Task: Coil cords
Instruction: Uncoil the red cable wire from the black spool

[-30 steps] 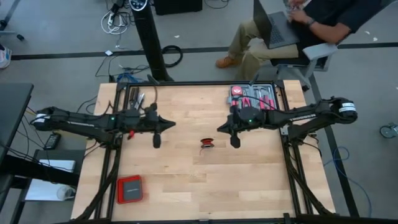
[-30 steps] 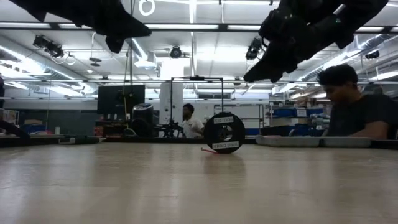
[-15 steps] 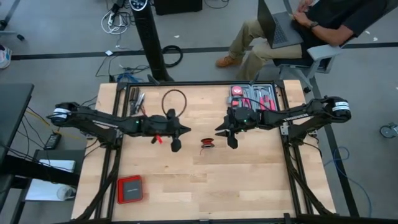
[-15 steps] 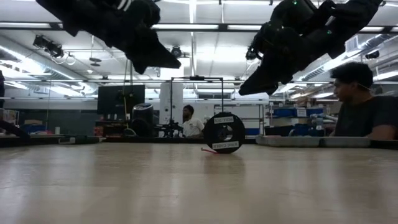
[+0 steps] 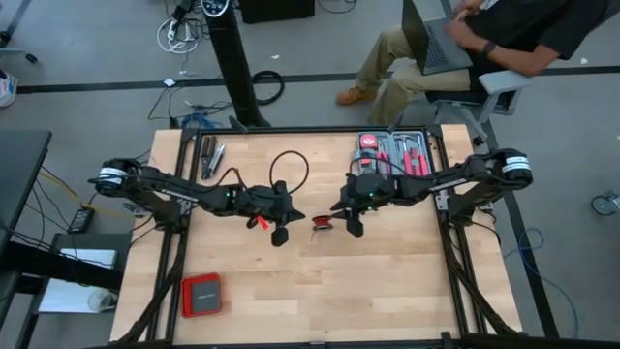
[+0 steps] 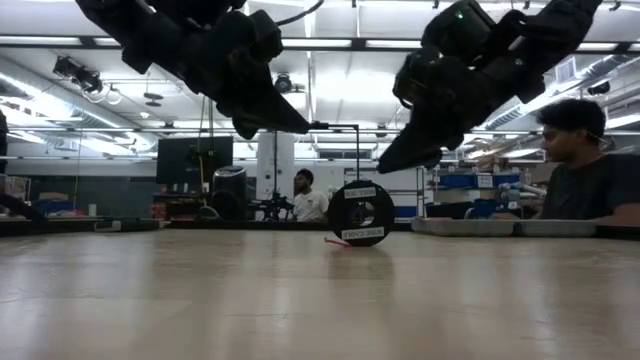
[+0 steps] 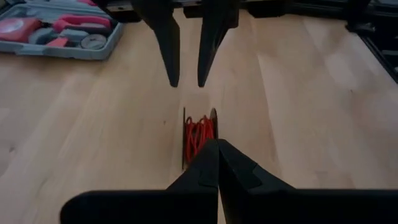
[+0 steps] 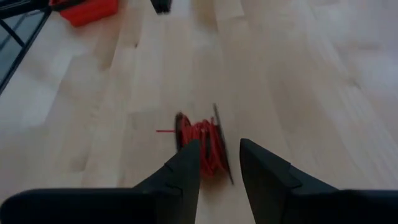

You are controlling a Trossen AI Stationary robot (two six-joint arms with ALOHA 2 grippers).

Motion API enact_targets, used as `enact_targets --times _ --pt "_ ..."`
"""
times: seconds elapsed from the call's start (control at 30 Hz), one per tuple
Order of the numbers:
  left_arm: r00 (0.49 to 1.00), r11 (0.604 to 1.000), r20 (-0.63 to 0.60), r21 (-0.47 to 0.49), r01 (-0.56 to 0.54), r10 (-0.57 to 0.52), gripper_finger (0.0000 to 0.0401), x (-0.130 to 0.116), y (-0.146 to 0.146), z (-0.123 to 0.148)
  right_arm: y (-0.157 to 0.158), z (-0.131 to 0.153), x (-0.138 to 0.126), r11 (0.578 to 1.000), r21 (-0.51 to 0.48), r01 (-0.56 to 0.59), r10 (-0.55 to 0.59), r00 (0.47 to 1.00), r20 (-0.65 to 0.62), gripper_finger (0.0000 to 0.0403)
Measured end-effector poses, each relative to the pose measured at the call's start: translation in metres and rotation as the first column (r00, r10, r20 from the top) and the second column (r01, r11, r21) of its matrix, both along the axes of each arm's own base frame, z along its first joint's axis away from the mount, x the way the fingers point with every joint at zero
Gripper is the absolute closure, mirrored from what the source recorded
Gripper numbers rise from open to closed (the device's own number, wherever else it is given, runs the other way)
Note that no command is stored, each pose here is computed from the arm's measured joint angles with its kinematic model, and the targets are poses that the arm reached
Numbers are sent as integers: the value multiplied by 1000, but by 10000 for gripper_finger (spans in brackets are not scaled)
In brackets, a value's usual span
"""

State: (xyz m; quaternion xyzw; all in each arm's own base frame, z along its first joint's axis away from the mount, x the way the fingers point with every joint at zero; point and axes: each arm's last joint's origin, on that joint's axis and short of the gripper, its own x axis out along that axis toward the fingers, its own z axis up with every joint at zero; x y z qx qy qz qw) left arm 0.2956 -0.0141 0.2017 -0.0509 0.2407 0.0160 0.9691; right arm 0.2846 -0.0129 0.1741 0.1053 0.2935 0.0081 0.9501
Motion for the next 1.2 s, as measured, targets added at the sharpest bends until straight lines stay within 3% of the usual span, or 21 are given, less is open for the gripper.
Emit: enact_targets --times 0.2,0.47,0.77,1.0,1.2 --pt "1000 1000 8 -15 23 -23 397 0 -9 1 3 10 5 998 -56 -21 19 999 -26 290" --pt "1000 996 -10 -85 2 -3 397 -1 -18 -1 2 9 9 998 -55 -21 18 999 -47 290" --pt "996 998 -59 -18 -62 60 379 3 -14 -16 4 9 9 998 -54 -24 22 999 -40 290" --pt "996 999 -80 -15 -33 32 339 14 -14 -37 0 8 9 996 -80 -28 24 999 -48 290" --pt "997 999 -76 -13 -31 30 330 18 -14 -44 -1 5 9 996 -80 -27 21 998 -66 290"
